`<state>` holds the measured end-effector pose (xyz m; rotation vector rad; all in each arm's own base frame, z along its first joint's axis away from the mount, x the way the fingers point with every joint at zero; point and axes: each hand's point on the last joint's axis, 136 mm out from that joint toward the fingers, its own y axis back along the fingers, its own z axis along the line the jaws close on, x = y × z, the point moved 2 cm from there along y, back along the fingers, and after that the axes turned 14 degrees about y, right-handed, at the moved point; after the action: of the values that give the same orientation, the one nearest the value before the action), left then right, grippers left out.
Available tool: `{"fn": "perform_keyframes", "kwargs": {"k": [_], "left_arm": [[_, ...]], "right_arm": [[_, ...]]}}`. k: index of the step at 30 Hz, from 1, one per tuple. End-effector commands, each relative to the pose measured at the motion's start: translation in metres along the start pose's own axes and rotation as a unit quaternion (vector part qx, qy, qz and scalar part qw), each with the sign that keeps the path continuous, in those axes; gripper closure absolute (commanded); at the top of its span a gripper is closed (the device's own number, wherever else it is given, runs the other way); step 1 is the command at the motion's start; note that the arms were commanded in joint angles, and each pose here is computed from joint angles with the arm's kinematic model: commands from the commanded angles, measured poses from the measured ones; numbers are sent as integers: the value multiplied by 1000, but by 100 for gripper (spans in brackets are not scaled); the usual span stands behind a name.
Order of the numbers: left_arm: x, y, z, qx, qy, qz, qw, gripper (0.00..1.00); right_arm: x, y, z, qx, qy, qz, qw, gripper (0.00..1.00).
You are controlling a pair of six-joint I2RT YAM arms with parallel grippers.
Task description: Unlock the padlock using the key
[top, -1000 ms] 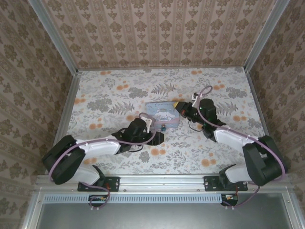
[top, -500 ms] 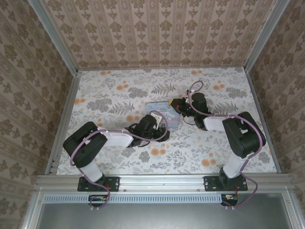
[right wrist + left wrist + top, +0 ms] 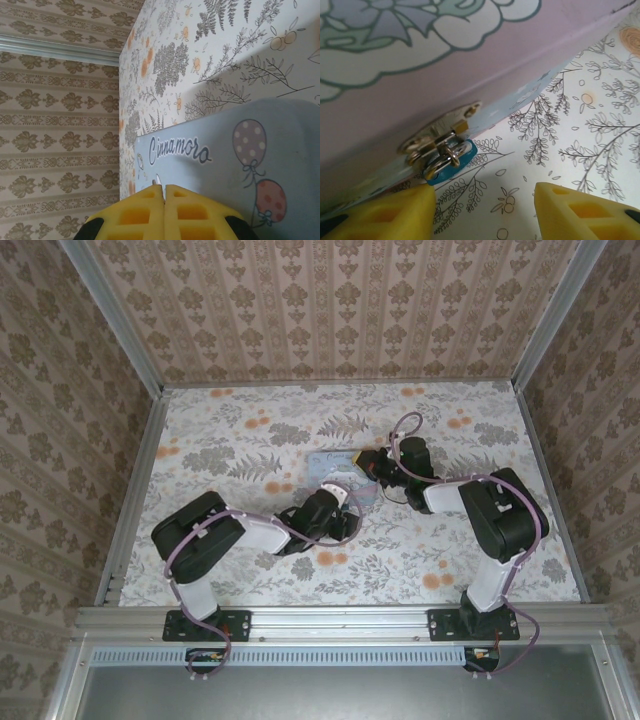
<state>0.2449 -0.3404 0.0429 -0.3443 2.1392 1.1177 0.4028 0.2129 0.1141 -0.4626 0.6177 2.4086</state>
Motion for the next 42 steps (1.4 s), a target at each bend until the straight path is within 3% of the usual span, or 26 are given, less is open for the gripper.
{"fn": "perform_keyframes", "kwargs": {"k": [1, 8, 17, 28, 42], "left_arm": [[-12, -1, 9, -38, -31, -50, 998, 45], [-12, 4, 17, -60, -33, -68, 995, 43], [-21, -6, -24, 83, 34, -16, 996, 42], [-47, -2, -5, 159, 182, -36, 970, 42], [-49, 8, -10, 200, 245, -57, 947, 45]], "right_arm": [[-5, -3, 4, -16, -1, 0, 1000, 100], [-1, -4, -1, -11, -5, 4, 1000, 100], [5, -6, -12, 0, -14, 9, 1000, 100], [9, -5, -16, 7, -18, 11, 1000, 100], [16, -9, -27, 13, -26, 17, 999, 100]]}}
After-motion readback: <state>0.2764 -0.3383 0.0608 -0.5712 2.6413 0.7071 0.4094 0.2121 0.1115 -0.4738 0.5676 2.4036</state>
